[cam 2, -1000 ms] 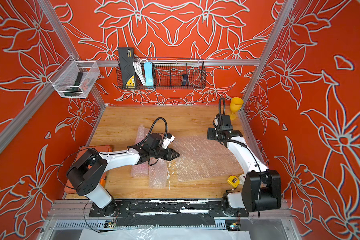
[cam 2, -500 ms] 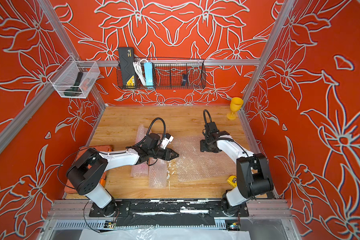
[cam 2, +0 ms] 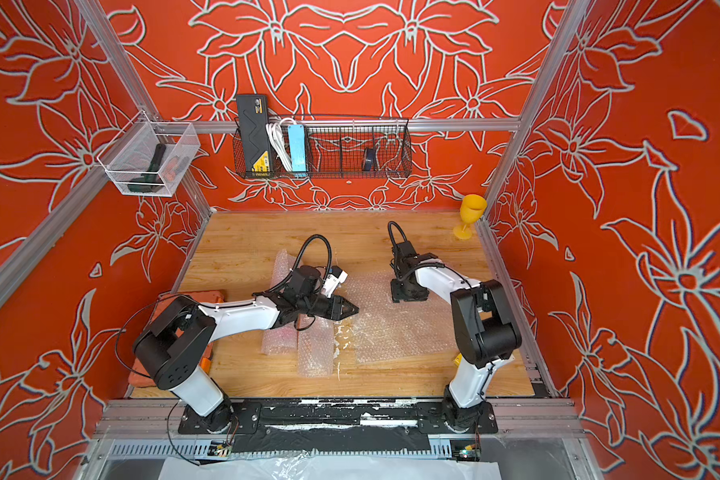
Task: Unpack wine glasses from bubble wrap
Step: Move the bubble wrap to the center of the board.
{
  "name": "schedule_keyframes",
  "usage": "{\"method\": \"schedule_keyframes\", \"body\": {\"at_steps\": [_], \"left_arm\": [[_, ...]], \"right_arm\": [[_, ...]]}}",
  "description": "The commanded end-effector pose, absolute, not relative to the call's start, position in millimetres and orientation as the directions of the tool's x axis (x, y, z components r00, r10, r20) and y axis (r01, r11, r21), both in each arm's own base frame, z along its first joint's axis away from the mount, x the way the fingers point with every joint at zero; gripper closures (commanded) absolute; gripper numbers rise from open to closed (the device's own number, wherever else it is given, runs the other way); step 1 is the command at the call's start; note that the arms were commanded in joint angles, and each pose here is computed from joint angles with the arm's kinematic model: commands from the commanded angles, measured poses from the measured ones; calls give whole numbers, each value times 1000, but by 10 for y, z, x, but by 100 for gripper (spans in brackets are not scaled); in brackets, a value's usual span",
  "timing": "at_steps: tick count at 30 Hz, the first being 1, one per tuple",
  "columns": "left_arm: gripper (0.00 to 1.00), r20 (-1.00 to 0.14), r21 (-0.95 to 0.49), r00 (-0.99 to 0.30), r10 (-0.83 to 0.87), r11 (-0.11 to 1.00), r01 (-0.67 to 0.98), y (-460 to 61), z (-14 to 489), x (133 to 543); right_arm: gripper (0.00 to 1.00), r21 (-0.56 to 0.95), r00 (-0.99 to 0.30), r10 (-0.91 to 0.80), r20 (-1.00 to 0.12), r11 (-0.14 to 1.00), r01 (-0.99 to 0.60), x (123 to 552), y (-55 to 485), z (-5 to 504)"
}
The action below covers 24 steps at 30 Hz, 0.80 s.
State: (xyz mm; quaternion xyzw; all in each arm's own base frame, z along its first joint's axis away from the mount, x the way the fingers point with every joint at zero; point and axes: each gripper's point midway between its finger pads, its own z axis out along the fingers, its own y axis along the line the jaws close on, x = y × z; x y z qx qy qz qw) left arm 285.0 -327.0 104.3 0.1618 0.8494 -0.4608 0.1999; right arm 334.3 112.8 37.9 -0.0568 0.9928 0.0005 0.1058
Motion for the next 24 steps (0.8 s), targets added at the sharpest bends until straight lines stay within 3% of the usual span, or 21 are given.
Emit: {"method": "schedule_keyframes", "body": {"at_steps": [1,9,24], "left_arm": [[65,-515,-714,-853,87,506,483,-3291,1162,2856],[65,-528,-705,-845,82,514,490,-3261,1203,2850],[65,-552,-681,-831,69,538,497,-3175,1309,2837]], "right_arm": [[37,-32,-974,-114,-193,993,-110,3368,1136,324],[36,-28,-976,-105,-190,994,-102,3560,1206,123],[36,-42,-962,-100,-253,995,-93,4564,1119,219]]}}
